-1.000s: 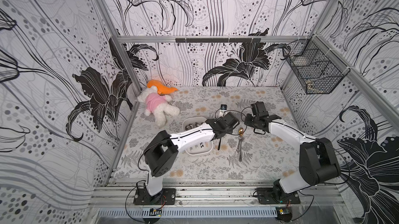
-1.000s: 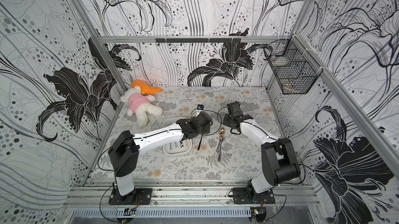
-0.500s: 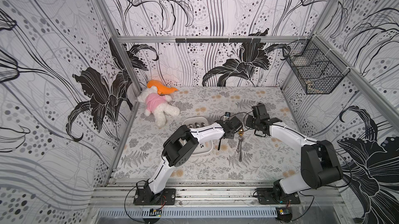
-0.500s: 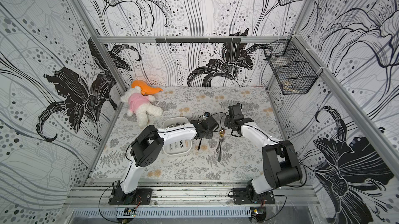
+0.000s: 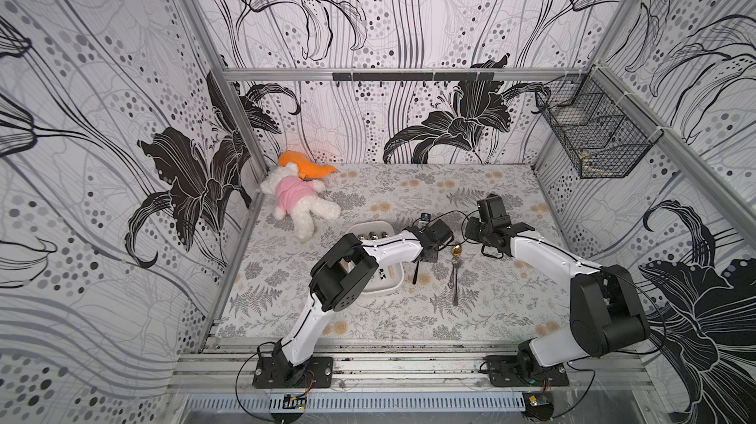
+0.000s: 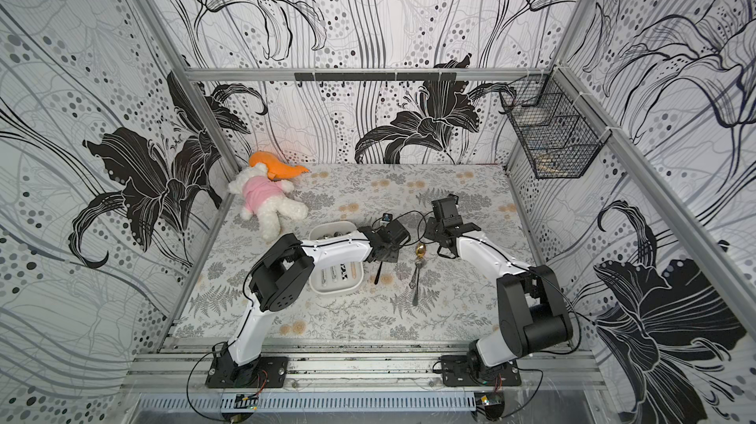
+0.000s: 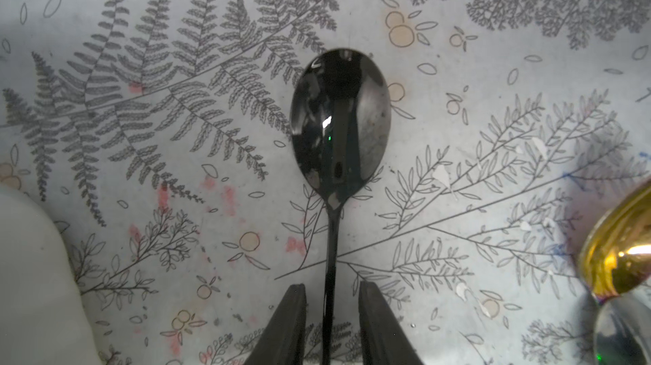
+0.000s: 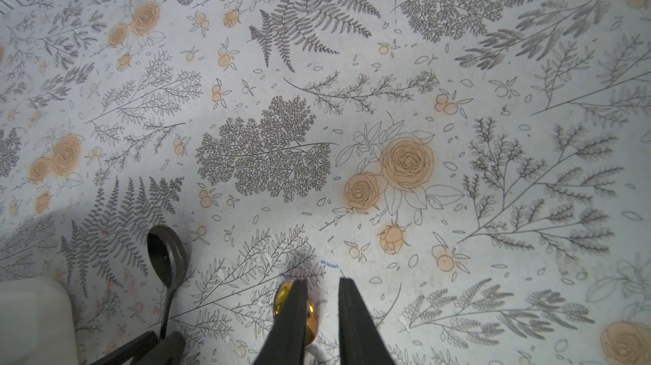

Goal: Put the spoon into the storage box
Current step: Pick up the spoon from the center of the board.

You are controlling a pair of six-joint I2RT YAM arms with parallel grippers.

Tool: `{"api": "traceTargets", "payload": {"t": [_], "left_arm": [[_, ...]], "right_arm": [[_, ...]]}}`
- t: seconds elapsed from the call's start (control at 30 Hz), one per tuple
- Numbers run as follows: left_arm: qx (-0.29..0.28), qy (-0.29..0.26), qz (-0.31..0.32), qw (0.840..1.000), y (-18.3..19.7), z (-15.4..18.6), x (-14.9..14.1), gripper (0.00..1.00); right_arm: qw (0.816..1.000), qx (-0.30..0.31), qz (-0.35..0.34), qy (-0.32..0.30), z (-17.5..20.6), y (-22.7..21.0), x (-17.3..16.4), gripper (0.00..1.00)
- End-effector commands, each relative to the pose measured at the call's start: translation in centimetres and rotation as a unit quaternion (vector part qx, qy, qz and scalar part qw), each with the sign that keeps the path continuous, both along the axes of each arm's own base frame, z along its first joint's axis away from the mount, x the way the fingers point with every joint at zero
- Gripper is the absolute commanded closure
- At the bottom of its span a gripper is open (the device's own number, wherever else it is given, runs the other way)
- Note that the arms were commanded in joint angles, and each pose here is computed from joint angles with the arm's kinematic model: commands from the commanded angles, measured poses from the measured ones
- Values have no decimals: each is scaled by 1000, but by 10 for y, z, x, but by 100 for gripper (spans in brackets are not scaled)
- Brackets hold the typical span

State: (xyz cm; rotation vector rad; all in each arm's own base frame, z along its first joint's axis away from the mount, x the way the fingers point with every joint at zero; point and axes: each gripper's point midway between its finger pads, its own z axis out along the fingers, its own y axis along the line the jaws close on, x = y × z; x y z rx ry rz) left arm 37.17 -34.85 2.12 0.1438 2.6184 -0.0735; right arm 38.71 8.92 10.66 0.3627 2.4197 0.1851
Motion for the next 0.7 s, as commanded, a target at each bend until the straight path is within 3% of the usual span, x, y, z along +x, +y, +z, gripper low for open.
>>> {"api": "traceTargets", "payload": {"t": [0.0,0.3,0.47,0.67], "left_arm": [[11,30,-8,999,4,-29,-7,74],[18,26,6,999,20,-33,-3,100],[8,3,10,1000,16,-17,6,100],[-39,-51,7,998,5,29,16,100]], "right_arm": [[1000,7,-5,0,-2,-1,0,79],[1000,14,2,1,-4,2,1,79],[1000,18,3,-4,-2,3,1,79],[1000,21,3,-16,1,3,1,79]]}}
